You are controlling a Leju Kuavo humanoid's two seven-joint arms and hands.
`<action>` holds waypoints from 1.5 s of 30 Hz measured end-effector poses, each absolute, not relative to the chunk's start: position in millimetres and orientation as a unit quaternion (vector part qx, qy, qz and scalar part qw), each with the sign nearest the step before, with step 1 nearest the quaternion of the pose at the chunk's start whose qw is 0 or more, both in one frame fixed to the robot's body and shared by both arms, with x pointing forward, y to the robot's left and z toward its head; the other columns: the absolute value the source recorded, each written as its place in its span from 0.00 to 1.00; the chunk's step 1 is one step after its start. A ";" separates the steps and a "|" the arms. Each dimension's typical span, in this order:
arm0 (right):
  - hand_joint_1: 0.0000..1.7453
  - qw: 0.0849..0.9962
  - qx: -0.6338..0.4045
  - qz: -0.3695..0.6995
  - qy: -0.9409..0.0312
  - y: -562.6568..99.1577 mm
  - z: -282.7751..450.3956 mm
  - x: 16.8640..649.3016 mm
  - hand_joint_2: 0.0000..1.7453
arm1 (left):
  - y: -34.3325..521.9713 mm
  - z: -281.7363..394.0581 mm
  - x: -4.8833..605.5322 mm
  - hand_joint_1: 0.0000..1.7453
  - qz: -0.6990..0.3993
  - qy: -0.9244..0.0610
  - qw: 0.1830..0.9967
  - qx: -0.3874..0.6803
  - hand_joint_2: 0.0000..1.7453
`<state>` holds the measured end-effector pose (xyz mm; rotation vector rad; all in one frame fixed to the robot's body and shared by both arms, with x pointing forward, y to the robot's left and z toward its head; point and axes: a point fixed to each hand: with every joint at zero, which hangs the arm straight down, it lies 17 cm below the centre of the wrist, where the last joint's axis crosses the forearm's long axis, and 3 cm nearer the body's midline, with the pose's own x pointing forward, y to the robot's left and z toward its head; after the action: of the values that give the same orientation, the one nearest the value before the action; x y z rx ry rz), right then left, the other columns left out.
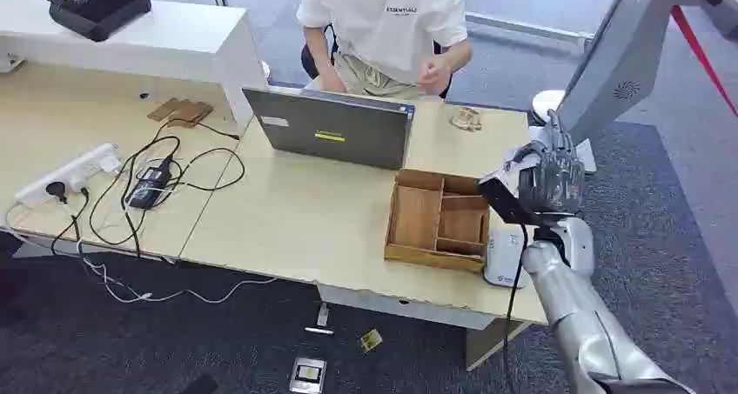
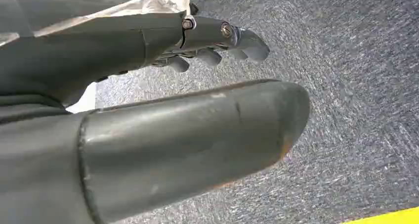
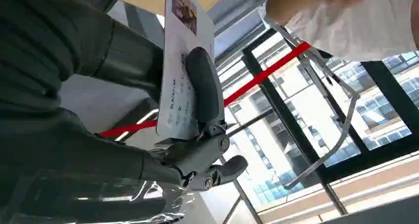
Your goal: Pass the card to the sensor for recognition and then transmit it.
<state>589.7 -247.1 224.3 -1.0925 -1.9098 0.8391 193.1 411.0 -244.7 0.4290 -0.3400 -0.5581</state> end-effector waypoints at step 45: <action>1.00 0.512 -0.409 0.417 -0.630 -330.5 95.9 549.1 1.00 | 421.8 -248.7 169.2 0.00 -0.259 -0.166 0.924 0.227 0.00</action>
<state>549.1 -330.5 95.9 -0.9833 -1.5161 1.0023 169.2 421.8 -248.7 0.4660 -0.3401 -0.5307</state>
